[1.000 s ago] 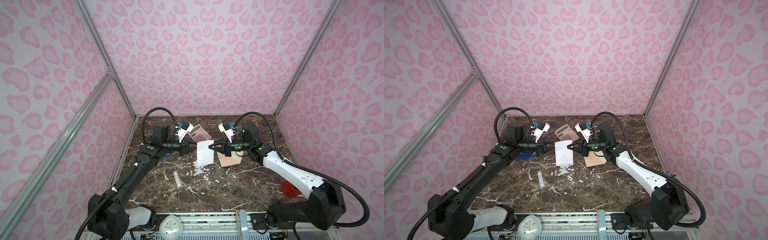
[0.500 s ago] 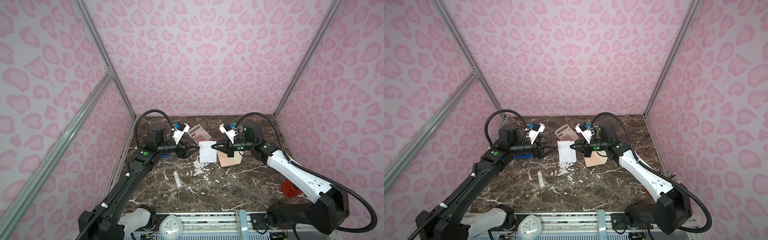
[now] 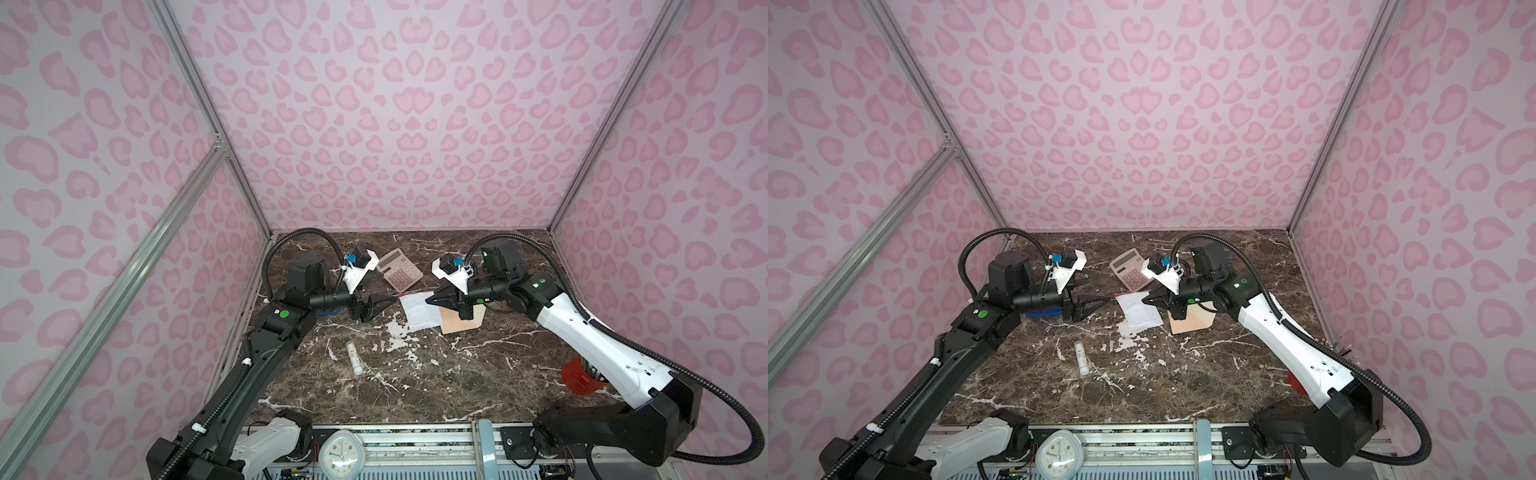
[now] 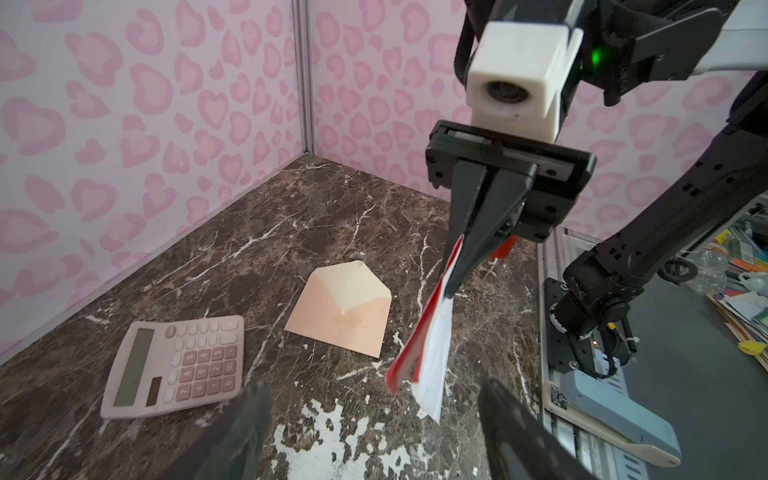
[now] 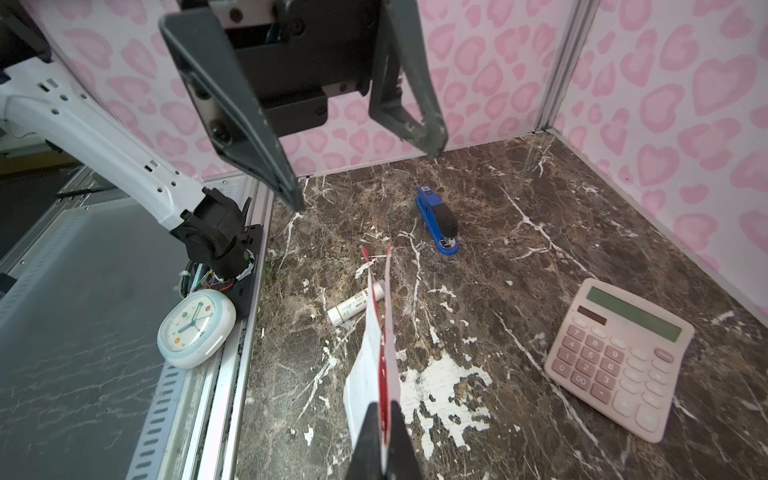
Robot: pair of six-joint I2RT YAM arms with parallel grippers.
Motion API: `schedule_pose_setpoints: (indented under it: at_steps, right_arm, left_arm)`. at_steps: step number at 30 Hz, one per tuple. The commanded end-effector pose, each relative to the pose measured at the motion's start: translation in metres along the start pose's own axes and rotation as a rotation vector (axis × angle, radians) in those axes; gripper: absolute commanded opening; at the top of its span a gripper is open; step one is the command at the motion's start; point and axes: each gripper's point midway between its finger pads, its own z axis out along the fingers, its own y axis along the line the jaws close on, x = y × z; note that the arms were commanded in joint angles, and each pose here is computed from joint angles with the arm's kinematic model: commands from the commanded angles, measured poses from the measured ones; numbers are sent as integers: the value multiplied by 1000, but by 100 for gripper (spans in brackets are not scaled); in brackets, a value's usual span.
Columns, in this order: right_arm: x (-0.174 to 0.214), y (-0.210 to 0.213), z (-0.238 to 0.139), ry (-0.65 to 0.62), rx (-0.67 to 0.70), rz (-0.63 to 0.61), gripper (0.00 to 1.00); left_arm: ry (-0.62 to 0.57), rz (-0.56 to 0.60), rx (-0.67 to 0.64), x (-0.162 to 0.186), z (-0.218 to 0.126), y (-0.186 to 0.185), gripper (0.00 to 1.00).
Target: Place the letter into the envelope and seal it
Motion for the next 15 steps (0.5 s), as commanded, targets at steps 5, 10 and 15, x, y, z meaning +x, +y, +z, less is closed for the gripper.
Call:
schedule_pose_setpoints:
  at_steps: [5,10,15]
  right_arm:
    - [4,10,4,25,-25,-46,0]
    - [2,14,7,30,-37,-56,0]
    - [2,14,7,33,-35,-56,0]
  left_arm:
    - [-27,11,191,-13,22,-30,74]
    - [-1,-15,249,-7,35,-36,66]
    - [19,-39,283,0,42,-39,52]
